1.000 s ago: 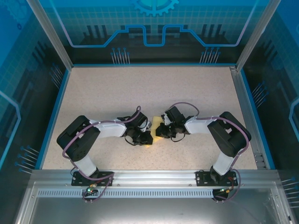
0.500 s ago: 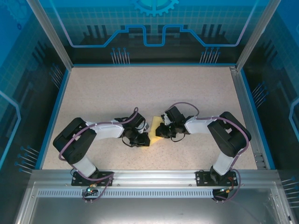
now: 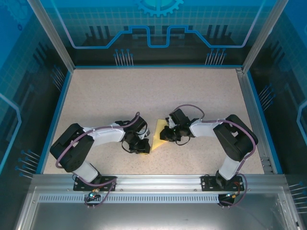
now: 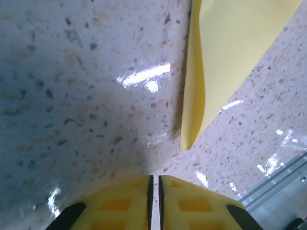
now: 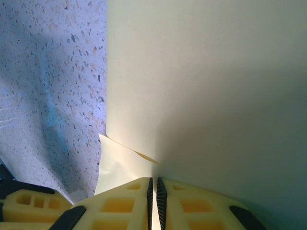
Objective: Fold a paper plane with a square sheet of paper (pick it up from the middle)
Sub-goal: Third fold the triangle at the center of the table.
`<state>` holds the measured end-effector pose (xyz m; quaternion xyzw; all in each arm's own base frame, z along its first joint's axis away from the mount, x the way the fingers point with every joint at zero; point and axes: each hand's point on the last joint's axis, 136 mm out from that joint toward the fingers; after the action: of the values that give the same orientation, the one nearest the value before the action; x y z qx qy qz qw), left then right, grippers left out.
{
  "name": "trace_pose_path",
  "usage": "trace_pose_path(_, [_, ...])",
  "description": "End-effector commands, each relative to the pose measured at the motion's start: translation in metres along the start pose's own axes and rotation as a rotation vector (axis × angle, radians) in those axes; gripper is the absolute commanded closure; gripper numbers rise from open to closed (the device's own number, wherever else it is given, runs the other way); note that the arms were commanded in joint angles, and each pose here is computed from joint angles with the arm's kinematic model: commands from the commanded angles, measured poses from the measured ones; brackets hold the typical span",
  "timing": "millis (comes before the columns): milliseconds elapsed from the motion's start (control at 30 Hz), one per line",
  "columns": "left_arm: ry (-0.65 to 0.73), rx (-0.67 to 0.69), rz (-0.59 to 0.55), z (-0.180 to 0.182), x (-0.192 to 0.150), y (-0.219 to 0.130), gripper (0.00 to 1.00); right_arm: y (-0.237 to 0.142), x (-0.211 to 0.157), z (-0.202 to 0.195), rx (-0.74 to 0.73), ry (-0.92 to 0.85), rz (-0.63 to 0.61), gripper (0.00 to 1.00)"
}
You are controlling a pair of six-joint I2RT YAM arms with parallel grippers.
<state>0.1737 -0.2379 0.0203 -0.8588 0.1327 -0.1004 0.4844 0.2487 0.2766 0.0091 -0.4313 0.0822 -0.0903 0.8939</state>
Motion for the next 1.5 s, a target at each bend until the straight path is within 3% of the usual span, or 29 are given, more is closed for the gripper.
trace_pose_path(0, [0.021,-0.019,-0.075,-0.014,0.021,-0.021,0.84,0.002,-0.001,-0.052,-0.189,0.064,-0.016,0.84])
trace_pose_path(200, [0.045,-0.074,-0.177,-0.036,0.061,-0.03,0.84,0.003,0.002,-0.043,-0.153,0.071,-0.022,0.84])
trace_pose_path(367, [0.029,-0.061,-0.155,-0.03,0.073,-0.014,0.84,0.003,0.004,-0.037,-0.131,0.074,-0.025,0.84])
trace_pose_path(733, [-0.037,0.06,-0.055,0.013,0.046,0.018,0.9,-0.013,0.005,0.0,-0.028,0.024,-0.04,0.83])
trace_pose_path(1067, [-0.032,0.104,-0.045,0.023,0.044,0.022,0.91,-0.009,-0.024,0.018,0.005,-0.046,0.004,0.86])
trace_pose_path(1267, [-0.034,0.108,-0.043,0.023,0.044,0.022,0.91,0.011,-0.036,0.012,-0.008,-0.034,0.04,0.9])
trace_pose_path(1467, [-0.036,0.108,-0.043,0.023,0.045,0.022,0.91,0.025,-0.037,-0.021,-0.102,0.026,0.046,0.92])
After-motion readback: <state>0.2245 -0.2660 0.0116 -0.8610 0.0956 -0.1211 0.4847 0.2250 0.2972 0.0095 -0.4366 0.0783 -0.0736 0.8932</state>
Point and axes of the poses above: each hand's point on the last joint's axis, 136 mm out from that joint toward the fingers, its own y axis out along the fingers, its own z axis along the line the jaws close on, x = y × z, and after that the axes turned 15 degrees about y, right-handed
